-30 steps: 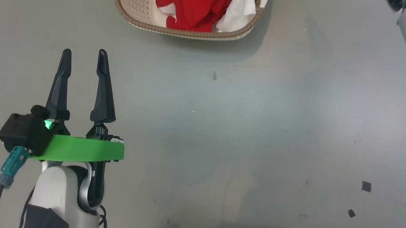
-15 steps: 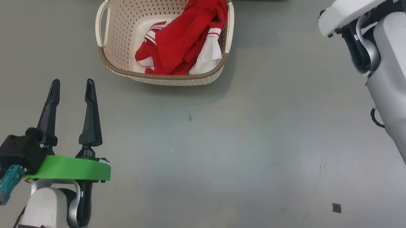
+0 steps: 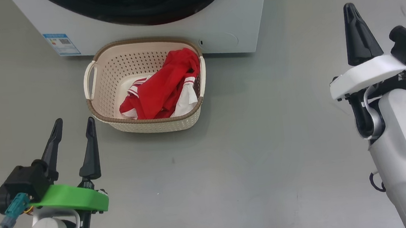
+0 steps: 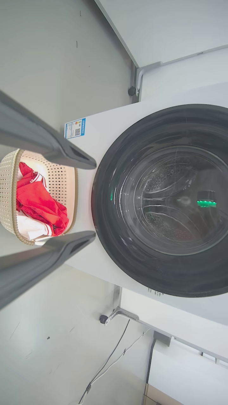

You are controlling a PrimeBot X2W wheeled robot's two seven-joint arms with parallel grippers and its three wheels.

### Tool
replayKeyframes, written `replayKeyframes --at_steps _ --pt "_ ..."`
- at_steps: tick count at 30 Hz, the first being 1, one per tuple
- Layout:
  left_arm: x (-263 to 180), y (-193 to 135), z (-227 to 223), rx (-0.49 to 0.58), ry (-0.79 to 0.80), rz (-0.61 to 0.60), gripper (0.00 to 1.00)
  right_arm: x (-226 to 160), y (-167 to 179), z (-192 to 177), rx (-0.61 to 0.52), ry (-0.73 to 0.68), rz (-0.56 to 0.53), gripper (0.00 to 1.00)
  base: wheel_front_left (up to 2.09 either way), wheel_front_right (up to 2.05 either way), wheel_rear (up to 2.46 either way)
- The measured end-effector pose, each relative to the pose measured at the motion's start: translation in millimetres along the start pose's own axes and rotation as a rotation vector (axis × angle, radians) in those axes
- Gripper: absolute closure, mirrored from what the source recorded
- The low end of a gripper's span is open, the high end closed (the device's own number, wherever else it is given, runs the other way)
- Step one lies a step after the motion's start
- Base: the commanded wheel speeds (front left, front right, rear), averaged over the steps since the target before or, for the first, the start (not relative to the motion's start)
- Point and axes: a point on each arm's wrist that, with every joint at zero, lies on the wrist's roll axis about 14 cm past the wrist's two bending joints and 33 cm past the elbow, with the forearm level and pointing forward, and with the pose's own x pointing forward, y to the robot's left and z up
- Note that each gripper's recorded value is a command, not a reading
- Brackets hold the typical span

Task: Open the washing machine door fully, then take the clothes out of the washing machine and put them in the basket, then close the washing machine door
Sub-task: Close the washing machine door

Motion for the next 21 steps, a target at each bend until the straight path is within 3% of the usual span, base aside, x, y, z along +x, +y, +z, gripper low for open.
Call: replayKeyframes --at_steps 20,21 --pt "-21 -32 14 -0.026 -0.040 -0.069 0.00 -92 -25 19 0.038 -0.049 -0.149 1.00 0.00 0.00 0.00" --pt "-22 -33 14 -0.027 -0.040 -0.069 0.00 -96 -25 17 0.041 -0.045 -0.153 0.82 0.00 0.00 0.00"
